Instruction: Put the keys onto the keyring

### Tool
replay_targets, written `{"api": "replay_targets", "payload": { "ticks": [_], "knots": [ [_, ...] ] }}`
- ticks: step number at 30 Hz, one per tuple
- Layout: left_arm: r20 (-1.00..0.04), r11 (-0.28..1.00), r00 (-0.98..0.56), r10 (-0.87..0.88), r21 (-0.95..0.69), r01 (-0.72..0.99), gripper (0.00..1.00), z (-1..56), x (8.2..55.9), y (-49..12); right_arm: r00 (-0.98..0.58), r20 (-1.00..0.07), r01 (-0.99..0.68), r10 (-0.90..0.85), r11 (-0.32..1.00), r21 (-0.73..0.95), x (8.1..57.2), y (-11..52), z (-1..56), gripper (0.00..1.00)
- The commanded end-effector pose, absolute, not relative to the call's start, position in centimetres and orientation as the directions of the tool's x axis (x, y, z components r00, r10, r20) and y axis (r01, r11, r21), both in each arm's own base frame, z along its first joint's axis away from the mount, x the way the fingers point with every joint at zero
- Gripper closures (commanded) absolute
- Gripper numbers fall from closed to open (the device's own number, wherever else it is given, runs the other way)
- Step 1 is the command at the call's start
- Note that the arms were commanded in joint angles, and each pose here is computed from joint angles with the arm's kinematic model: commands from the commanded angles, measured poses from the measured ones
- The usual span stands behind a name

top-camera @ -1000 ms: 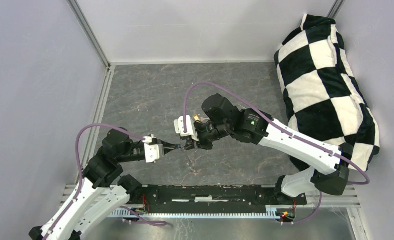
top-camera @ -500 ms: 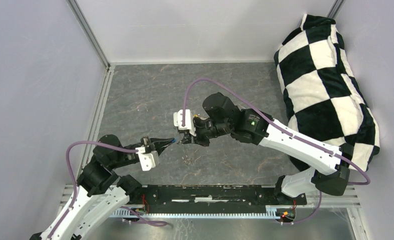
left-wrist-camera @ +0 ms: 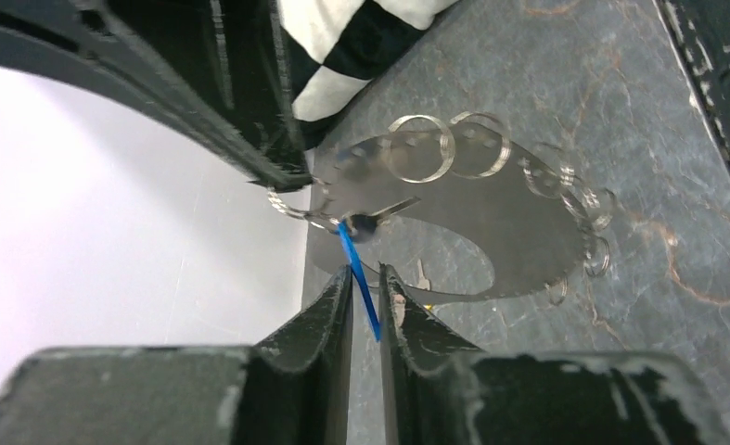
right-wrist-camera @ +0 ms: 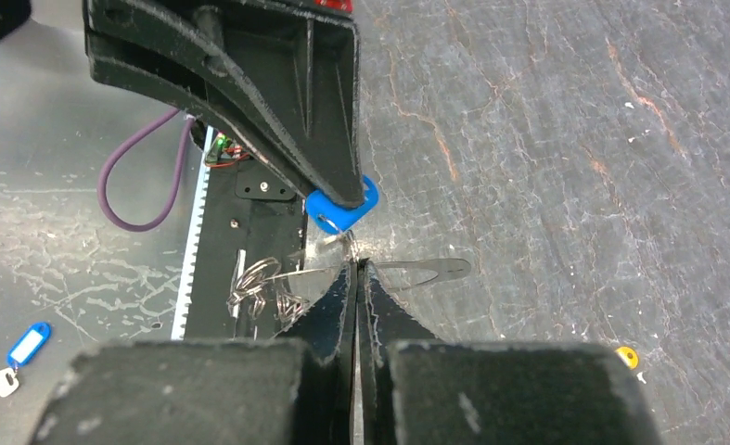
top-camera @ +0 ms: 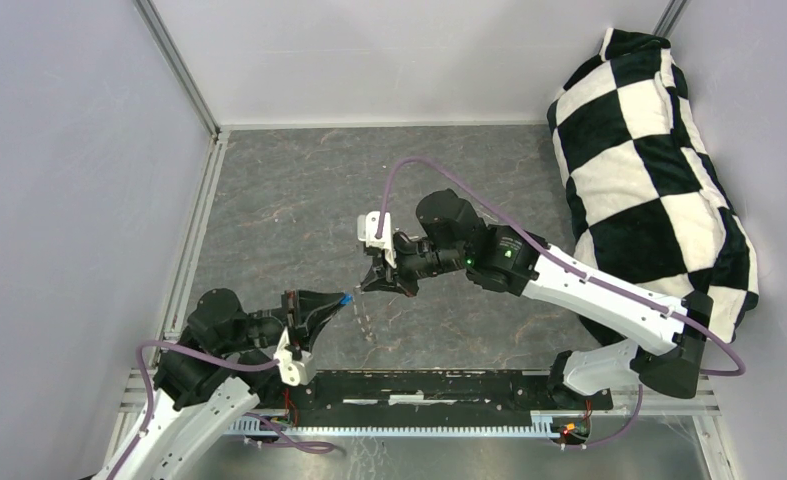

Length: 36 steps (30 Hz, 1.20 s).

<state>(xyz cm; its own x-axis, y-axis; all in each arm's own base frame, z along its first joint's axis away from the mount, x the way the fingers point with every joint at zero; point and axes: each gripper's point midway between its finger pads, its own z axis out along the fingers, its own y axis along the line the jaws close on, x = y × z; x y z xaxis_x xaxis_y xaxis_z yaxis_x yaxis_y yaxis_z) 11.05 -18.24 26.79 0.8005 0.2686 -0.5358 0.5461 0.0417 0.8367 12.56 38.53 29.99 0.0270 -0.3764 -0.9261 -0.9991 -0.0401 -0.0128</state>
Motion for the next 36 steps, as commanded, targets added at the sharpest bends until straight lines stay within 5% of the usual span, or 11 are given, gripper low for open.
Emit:
{"api": "replay_targets", "payload": {
  "ticks": [1, 4, 9, 14, 27, 36],
  "knots": [
    [-0.477, -0.042, 0.846, 0.239, 0.865, 0.500, 0.75, 25.3, 10.0, -18.4, 0.049, -0.970, -0.999, -0.238, -0.020, -0.046, 12.9, 38.7, 34.0, 1.00],
    [-0.540, -0.014, 0.797, 0.271, 0.825, 0.564, 0.66, 25.6, 10.5, -18.3, 0.045, -0.972, -0.999, -0.229, -0.024, -0.040, 12.9, 38.7, 33.9, 1.00],
    [-0.743, 0.112, 0.586, 0.323, 0.645, 0.756, 0.31, 26.8, 11.7, -18.2, 0.046, -0.976, -0.999, -0.211, -0.012, -0.045, 13.0, 38.5, 33.7, 1.00],
    [-0.864, 0.222, 0.450, 0.227, 0.495, 0.840, 0.22, 30.2, 11.3, -18.7, 0.058, -0.988, -0.998, -0.143, -0.010, -0.057, 12.6, 38.2, 33.8, 1.00],
    [-0.966, 0.106, 0.232, 0.116, 0.244, 0.964, 0.47, 31.1, 9.5, -21.4, 0.046, -0.993, -0.998, 0.112, 0.044, -0.041, 11.9, 36.9, 35.3, 1.00],
    [-0.983, 0.138, 0.162, 0.086, 0.173, 0.975, 0.52, 32.0, 10.2, -22.0, 0.036, -0.986, -0.998, 0.165, 0.064, -0.026, 11.9, 36.6, 35.4, 1.00]
  ]
}}
